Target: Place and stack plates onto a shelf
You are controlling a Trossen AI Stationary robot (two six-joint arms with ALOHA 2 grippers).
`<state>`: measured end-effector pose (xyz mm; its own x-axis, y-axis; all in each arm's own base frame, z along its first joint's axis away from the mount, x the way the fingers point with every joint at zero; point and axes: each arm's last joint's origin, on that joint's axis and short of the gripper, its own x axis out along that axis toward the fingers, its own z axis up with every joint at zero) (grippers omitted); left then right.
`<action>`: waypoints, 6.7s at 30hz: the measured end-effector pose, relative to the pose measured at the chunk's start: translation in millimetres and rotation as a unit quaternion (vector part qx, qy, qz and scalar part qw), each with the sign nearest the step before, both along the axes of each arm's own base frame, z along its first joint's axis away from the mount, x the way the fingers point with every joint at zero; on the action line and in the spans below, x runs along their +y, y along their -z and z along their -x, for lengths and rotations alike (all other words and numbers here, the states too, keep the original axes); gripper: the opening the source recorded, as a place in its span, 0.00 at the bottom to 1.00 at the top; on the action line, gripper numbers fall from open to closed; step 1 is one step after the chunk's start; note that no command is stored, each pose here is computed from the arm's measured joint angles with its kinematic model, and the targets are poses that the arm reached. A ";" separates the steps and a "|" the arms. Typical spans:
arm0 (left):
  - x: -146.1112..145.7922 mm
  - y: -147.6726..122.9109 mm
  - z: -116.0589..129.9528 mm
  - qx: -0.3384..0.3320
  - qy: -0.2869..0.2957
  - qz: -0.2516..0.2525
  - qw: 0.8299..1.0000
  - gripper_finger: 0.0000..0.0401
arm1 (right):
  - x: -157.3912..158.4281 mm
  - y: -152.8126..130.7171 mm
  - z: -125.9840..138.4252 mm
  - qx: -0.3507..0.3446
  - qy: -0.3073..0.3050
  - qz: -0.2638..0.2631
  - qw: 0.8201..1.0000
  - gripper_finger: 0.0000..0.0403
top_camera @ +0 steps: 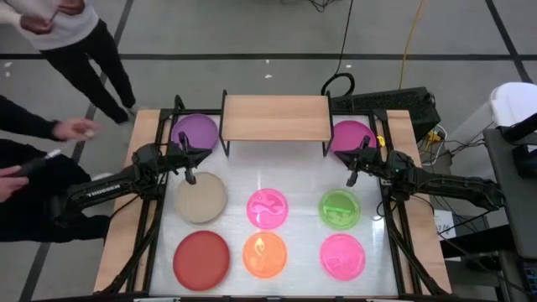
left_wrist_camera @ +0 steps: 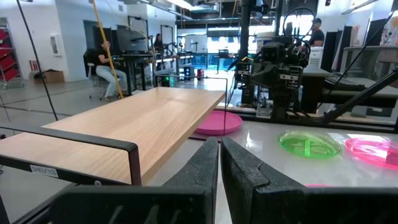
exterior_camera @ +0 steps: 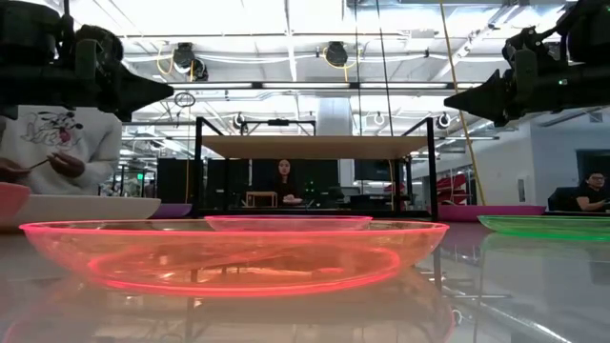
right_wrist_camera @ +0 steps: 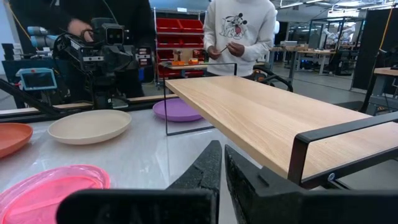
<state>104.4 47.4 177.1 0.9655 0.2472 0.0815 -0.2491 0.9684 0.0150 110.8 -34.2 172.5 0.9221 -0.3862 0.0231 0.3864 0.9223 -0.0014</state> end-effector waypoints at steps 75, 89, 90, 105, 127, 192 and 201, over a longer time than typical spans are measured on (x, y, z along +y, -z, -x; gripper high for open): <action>0.0 -0.1 0.0 -0.001 0.000 0.000 1.000 0.06 | 28.4 -1.9 -62.3 0.361 -0.089 -0.029 0.928 0.03; 0.0 -0.1 0.0 -0.001 0.000 0.000 1.000 0.06 | 31.7 15.1 -67.9 0.399 -0.122 -0.102 0.903 0.23; 0.0 0.0 0.0 -0.001 0.000 0.000 1.000 0.06 | 32.0 16.3 -67.9 0.401 -0.125 -0.112 0.900 0.25; 0.0 0.0 0.0 -0.001 0.000 0.000 1.000 0.06 | 33.3 41.4 -54.8 0.527 -0.149 -0.165 0.820 0.34; 0.0 0.0 0.0 -0.001 0.000 0.000 1.000 0.06 | 20.2 37.8 -60.8 0.497 -0.137 -0.141 0.845 0.00; 0.0 -0.2 0.0 -0.001 0.000 0.000 1.000 0.06 | -159.5 -56.3 -102.2 0.150 0.219 -0.121 0.956 0.19; 0.0 -0.2 0.0 -0.001 0.000 0.000 1.000 0.06 | -144.0 -86.1 -100.5 0.097 0.160 -0.068 0.980 0.26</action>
